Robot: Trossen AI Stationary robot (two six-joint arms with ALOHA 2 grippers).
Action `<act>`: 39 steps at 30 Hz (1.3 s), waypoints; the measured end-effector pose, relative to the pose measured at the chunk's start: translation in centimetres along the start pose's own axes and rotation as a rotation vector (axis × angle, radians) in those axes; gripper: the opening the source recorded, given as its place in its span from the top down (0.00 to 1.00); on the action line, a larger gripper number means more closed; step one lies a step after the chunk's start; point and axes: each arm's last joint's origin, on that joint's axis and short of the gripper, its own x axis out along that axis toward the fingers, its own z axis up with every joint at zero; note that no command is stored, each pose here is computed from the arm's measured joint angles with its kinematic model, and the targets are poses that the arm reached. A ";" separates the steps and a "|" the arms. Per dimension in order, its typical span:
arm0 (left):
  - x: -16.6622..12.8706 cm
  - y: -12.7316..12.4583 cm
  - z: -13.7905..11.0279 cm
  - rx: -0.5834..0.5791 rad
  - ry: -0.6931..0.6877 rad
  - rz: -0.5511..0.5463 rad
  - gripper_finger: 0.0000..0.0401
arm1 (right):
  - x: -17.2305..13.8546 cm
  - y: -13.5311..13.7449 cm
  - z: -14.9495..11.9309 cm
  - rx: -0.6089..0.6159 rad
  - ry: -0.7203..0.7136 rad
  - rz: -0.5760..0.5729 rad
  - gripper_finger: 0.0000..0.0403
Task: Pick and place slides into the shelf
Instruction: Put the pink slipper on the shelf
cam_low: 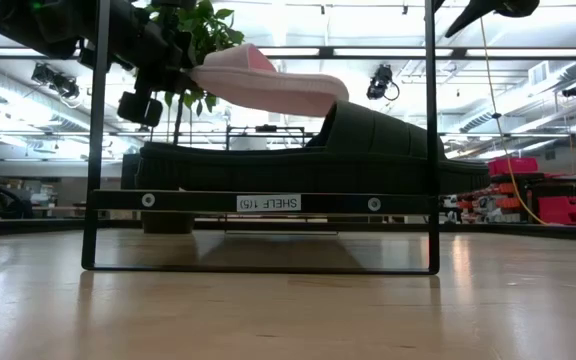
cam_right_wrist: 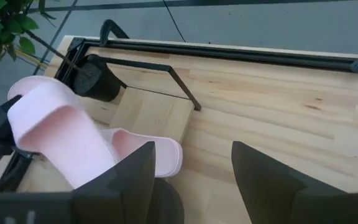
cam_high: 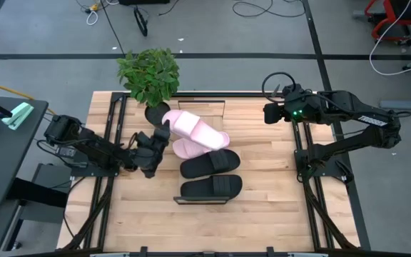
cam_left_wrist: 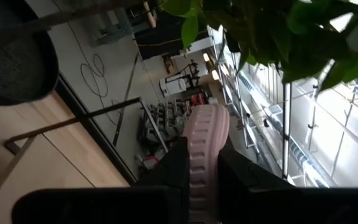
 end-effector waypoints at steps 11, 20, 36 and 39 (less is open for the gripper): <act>2.4 -1.1 -1.8 0.045 -0.089 0.023 0.87 | 0.0 -0.1 0.3 0.012 -0.098 -0.048 0.46; 4.0 -3.7 -8.1 0.086 -0.108 0.029 0.87 | -0.2 -0.3 0.4 -0.186 -0.120 -0.075 0.46; 6.2 -2.3 -9.1 0.257 -0.168 0.062 0.87 | -1.1 -1.9 1.6 -0.263 -0.177 -0.114 0.46; 6.5 -2.2 -9.0 0.275 -0.174 0.066 0.87 | -1.1 -1.8 1.6 -0.263 -0.170 -0.107 0.46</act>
